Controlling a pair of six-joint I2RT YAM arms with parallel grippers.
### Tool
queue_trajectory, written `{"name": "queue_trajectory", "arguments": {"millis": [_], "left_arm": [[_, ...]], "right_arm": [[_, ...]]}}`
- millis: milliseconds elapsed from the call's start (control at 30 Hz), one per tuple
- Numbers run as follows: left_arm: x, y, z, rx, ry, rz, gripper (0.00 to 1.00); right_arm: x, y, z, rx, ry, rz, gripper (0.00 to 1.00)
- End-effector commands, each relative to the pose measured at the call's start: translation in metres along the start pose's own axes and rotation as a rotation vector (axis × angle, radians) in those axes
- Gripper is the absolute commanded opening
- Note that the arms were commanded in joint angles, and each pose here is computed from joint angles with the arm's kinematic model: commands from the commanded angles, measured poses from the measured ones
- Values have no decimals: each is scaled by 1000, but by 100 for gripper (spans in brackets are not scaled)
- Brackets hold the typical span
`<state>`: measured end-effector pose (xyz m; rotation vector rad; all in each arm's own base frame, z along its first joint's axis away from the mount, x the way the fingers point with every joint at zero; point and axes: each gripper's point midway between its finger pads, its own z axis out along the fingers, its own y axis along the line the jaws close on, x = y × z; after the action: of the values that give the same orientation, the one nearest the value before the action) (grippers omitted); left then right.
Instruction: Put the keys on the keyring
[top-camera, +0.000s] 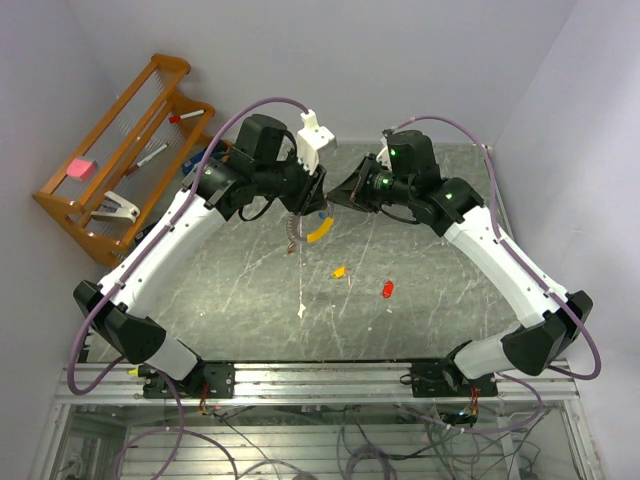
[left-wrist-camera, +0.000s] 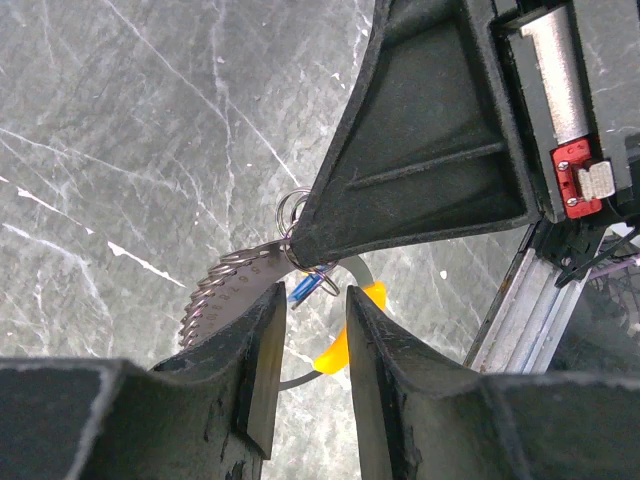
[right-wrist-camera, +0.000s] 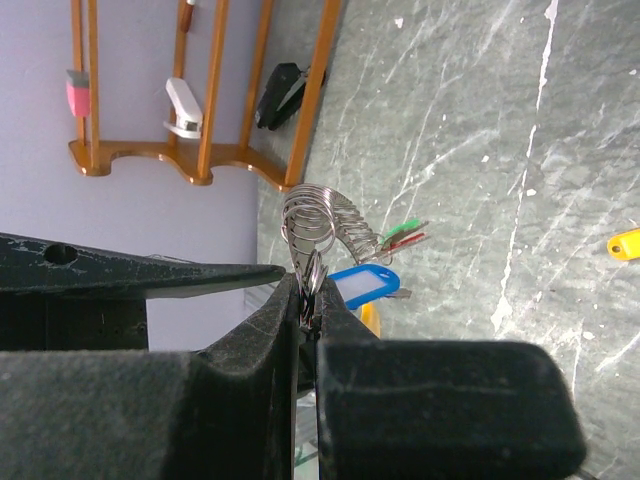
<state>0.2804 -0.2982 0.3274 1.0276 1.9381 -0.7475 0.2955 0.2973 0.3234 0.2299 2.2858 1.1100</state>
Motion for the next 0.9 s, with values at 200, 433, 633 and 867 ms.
{"name": "queue_trajectory", "arguments": {"millis": [200, 433, 633, 867], "left_arm": [[-20, -4, 2, 22, -57, -17, 41], [-15, -3, 5, 19, -46, -37, 42], [-7, -1, 6, 3, -24, -41, 42], [1, 0, -1, -17, -9, -32, 41]], "right_arm": [[-4, 5, -2, -11, -27, -11, 0], [-6, 7, 0, -16, -31, -14, 0], [-8, 11, 2, -27, -33, -11, 0], [-9, 11, 3, -28, -38, -6, 0]]}}
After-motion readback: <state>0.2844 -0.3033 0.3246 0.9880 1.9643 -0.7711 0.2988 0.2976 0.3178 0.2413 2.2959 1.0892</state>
